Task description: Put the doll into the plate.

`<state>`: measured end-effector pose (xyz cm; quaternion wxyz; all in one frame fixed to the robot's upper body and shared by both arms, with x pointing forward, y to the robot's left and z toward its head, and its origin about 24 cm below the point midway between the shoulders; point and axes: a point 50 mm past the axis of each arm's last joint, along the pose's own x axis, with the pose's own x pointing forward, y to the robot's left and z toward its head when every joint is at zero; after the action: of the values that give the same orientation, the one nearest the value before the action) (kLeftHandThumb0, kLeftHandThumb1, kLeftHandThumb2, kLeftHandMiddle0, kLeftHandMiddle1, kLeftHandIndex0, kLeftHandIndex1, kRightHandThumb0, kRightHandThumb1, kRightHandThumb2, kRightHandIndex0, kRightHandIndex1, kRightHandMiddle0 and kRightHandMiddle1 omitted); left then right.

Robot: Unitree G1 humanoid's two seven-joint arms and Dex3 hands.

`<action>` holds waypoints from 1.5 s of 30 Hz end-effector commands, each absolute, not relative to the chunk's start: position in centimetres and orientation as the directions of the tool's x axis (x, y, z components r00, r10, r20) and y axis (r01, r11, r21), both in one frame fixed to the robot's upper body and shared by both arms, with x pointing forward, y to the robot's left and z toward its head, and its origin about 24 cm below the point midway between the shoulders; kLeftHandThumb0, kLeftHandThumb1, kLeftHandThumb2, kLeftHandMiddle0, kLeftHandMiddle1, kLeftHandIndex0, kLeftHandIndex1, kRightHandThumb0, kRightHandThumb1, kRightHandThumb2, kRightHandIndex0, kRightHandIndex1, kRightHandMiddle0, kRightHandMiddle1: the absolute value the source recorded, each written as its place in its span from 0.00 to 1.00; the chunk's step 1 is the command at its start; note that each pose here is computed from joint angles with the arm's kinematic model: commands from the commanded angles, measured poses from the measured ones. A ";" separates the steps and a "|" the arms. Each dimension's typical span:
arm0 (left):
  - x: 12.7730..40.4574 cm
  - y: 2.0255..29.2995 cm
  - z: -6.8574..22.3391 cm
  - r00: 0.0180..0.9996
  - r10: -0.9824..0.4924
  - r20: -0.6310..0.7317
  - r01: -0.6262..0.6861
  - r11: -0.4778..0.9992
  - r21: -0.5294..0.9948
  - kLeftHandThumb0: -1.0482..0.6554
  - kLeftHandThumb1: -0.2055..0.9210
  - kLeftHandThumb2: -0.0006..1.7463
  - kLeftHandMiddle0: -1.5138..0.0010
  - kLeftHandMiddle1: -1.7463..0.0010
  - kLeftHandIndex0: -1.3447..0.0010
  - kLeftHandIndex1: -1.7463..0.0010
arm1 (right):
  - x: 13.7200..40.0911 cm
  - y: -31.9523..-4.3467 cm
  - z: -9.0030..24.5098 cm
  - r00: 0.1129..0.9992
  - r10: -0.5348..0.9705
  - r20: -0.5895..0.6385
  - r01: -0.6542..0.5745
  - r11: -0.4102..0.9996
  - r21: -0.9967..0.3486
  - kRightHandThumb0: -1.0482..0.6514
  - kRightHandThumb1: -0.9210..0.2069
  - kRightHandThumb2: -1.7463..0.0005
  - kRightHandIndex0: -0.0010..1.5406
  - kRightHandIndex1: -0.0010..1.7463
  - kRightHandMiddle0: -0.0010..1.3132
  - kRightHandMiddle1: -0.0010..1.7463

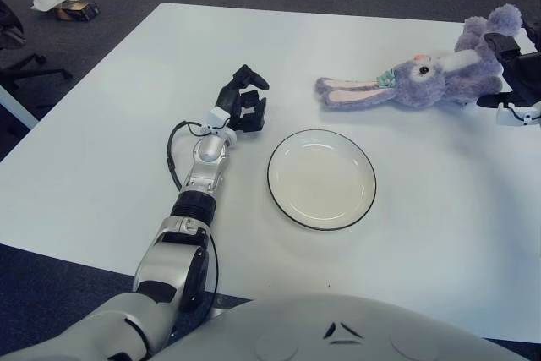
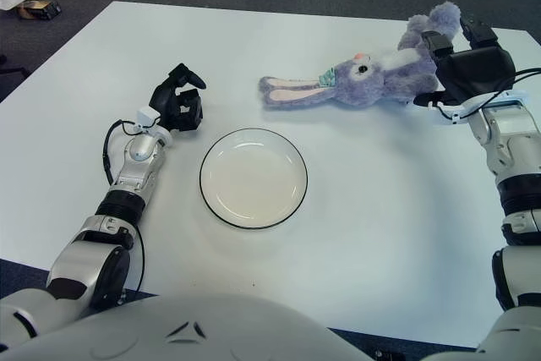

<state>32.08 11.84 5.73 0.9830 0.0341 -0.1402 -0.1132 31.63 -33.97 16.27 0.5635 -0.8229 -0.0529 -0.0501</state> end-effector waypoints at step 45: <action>29.8 11.3 1.7 0.959 -0.236 0.157 0.229 0.971 0.064 0.38 0.68 0.58 0.33 0.00 0.68 0.00 | 35.4 -32.5 13.9 0.996 -0.027 0.079 0.062 -0.407 -0.911 0.00 0.00 0.86 0.00 0.00 0.00 0.13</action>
<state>32.06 11.58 5.96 0.9805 0.0325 -0.1546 -0.1170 34.85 -33.22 13.64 0.5496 -0.8344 0.0017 -0.0414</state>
